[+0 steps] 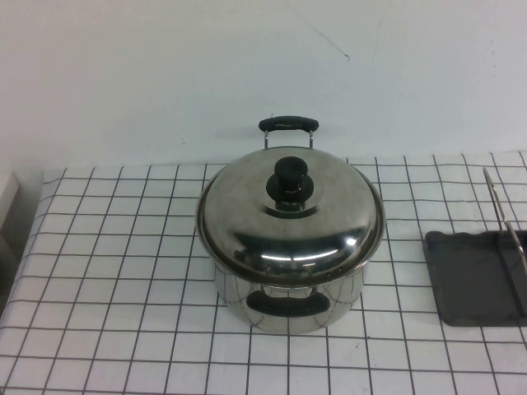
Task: Put pot lid on rack
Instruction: Open the pot
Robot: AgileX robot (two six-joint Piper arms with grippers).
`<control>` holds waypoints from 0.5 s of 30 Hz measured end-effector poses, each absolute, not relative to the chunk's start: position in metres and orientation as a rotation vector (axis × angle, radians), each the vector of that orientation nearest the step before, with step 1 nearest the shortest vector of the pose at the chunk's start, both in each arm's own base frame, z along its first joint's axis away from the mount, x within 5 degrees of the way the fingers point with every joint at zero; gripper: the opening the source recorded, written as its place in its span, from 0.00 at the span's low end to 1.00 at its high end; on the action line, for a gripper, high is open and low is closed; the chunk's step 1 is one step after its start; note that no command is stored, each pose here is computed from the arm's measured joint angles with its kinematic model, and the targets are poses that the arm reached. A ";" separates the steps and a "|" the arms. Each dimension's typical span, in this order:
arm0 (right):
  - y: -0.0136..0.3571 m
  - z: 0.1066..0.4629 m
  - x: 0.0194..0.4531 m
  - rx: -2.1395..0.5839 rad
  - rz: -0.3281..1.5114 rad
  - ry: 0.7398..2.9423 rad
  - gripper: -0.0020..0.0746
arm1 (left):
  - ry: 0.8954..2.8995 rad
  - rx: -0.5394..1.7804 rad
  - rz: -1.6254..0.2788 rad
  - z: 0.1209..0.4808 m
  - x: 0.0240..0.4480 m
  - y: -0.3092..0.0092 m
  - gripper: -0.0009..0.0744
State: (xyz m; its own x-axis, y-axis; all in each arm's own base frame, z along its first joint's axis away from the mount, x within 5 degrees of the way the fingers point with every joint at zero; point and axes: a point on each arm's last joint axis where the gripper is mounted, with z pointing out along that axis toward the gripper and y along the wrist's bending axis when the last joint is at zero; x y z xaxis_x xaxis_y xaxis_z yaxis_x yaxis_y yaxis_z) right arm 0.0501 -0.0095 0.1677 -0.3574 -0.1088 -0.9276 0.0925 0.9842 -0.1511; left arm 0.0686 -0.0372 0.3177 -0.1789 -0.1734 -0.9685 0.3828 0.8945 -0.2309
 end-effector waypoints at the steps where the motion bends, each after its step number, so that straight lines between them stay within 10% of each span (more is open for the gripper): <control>1: -0.010 0.168 0.050 -0.012 -0.209 1.925 0.02 | 1.692 0.224 -0.499 0.324 0.075 -0.040 0.01; 15: -0.010 0.168 0.050 -0.012 -0.209 1.925 0.02 | 1.593 0.617 -0.655 0.349 0.164 -0.072 0.01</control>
